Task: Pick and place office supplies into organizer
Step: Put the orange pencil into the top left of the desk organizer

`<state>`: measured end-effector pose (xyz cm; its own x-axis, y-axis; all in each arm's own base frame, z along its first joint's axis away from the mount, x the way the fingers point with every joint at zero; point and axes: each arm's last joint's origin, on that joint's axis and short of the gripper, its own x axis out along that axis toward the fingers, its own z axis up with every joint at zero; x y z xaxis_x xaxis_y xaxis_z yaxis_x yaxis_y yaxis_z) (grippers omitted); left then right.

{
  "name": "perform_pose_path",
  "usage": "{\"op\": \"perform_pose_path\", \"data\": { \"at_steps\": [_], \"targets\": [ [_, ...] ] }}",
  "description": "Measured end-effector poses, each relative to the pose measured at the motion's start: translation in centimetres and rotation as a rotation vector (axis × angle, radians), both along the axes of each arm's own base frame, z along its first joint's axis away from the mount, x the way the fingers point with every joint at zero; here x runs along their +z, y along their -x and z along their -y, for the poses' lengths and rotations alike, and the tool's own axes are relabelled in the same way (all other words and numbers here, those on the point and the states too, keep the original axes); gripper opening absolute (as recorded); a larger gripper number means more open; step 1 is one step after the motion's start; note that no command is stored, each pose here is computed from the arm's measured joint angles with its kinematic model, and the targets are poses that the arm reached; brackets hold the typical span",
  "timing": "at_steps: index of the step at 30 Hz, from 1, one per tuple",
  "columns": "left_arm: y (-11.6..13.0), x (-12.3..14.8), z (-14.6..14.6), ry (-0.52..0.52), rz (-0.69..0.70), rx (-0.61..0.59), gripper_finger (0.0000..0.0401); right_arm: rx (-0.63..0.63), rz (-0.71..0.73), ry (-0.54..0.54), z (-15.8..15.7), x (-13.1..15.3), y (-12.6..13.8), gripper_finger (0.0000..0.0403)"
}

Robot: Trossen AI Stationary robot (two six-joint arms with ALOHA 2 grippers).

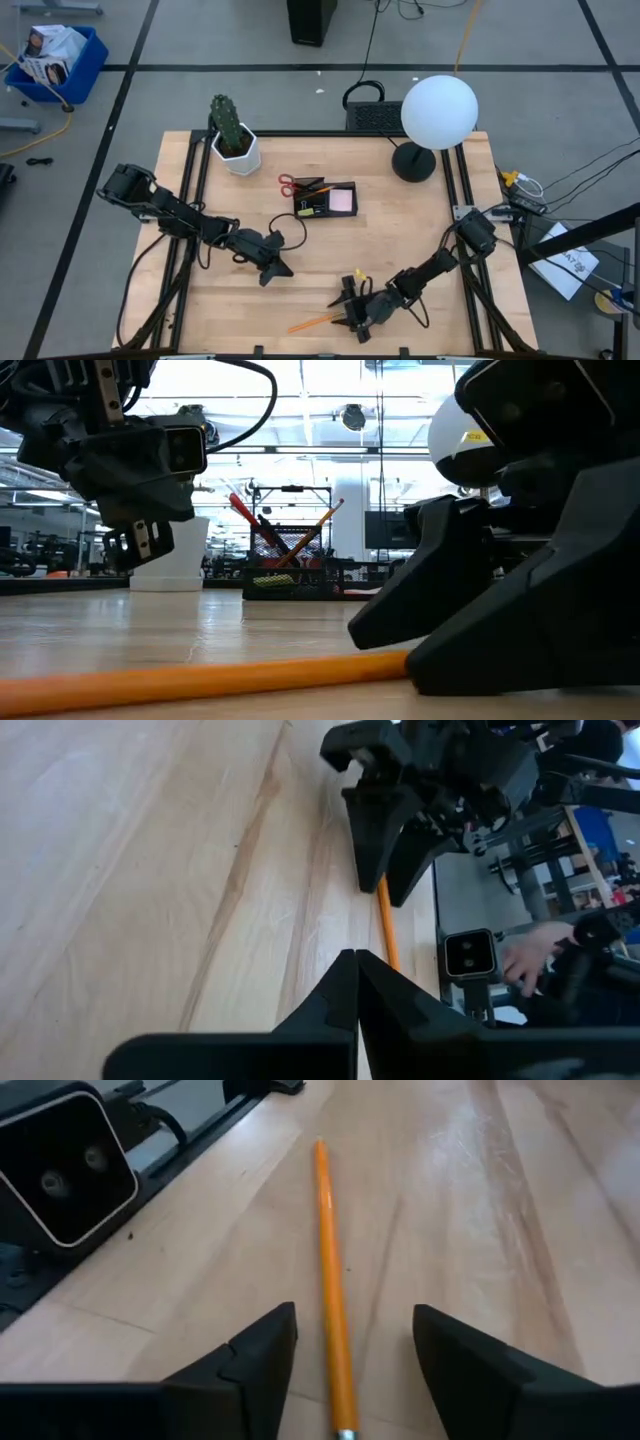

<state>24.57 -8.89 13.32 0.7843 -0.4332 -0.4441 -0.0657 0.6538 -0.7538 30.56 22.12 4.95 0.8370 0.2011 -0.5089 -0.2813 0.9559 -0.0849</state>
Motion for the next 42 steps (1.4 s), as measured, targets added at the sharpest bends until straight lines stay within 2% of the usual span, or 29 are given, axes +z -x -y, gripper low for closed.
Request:
{"op": "perform_pose_path", "data": {
  "at_steps": [8,17,25,33,38,42],
  "targets": [
    [0.0,0.1,0.0,0.008,0.004,0.003,0.0036,-0.03,-0.095,0.006,1.6,-0.9,-0.5,0.0147],
    [-0.1,0.1,0.0,0.027,0.002,0.012,0.0057,-0.012,-0.22,-0.049,3.6,-1.4,-1.2,0.0115],
    [-0.1,0.2,0.0,0.031,0.011,0.013,0.0052,-0.005,-0.222,-0.022,3.7,-1.9,-1.1,0.0016],
    [-0.1,0.2,0.0,0.027,0.016,0.017,0.0057,-0.058,-0.125,-0.023,5.3,-2.4,-0.4,0.0018],
    [-0.1,0.2,0.0,0.018,0.02,0.033,0.0053,-0.183,-0.102,0.02,8.0,-2.5,-1.3,0.0011],
    [-0.1,0.2,0.0,0.02,0.02,0.035,0.0049,-0.18,-0.124,-0.029,9.3,-2.6,-1.9,0.004]
  ]
}}
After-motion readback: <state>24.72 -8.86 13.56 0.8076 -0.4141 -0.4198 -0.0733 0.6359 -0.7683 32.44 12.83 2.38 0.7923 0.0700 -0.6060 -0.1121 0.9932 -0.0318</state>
